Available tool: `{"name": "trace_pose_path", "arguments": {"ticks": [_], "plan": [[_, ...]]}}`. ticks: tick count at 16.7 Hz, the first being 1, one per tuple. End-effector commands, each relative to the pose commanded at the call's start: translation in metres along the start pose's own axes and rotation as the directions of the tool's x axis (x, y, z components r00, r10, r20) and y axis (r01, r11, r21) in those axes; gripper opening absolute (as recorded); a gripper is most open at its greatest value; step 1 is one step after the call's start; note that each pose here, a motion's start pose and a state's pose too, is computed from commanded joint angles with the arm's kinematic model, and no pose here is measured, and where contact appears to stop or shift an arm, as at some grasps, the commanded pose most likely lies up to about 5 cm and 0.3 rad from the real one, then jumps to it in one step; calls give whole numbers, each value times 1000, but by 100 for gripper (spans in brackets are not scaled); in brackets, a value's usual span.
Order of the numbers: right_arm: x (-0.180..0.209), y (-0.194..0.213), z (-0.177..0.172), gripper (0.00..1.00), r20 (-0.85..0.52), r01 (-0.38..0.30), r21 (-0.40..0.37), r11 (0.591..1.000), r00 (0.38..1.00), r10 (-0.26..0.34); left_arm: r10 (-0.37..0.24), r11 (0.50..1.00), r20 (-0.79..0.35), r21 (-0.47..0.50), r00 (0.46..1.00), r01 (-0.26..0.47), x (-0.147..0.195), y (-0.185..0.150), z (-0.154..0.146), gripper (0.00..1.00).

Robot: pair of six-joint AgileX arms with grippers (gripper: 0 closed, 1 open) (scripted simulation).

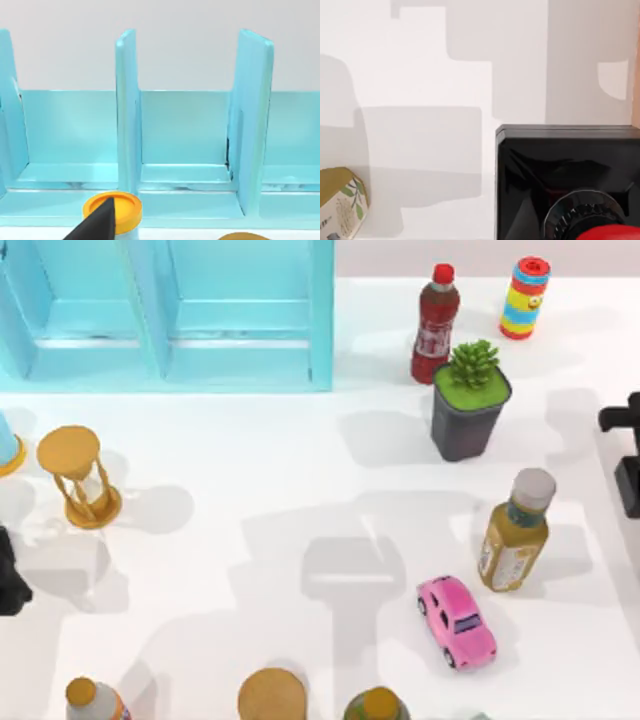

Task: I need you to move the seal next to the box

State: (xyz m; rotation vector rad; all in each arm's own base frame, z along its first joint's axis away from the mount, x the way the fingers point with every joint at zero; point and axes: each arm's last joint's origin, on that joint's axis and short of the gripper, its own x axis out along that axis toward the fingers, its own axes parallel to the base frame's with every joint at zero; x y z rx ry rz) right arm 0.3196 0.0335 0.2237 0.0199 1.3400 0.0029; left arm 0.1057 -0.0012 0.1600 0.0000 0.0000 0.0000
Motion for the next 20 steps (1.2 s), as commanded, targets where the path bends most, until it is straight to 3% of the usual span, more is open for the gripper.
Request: {"name": "trace_pose_path", "arguments": {"ticks": [1,14,20], "plan": [[0,0,0,0,0,0,0,1000,1000,0,0,1000,0,0,1000,0,0,0,0,100],[0,0,0,98,0,0,0,1000,1000,0,0,1000,0,0,1000,0,0,0,0,100],[0,0,0,100,0,0,0,1000,1000,0,0,1000,0,0,1000,0,0,0,0,100]]}}
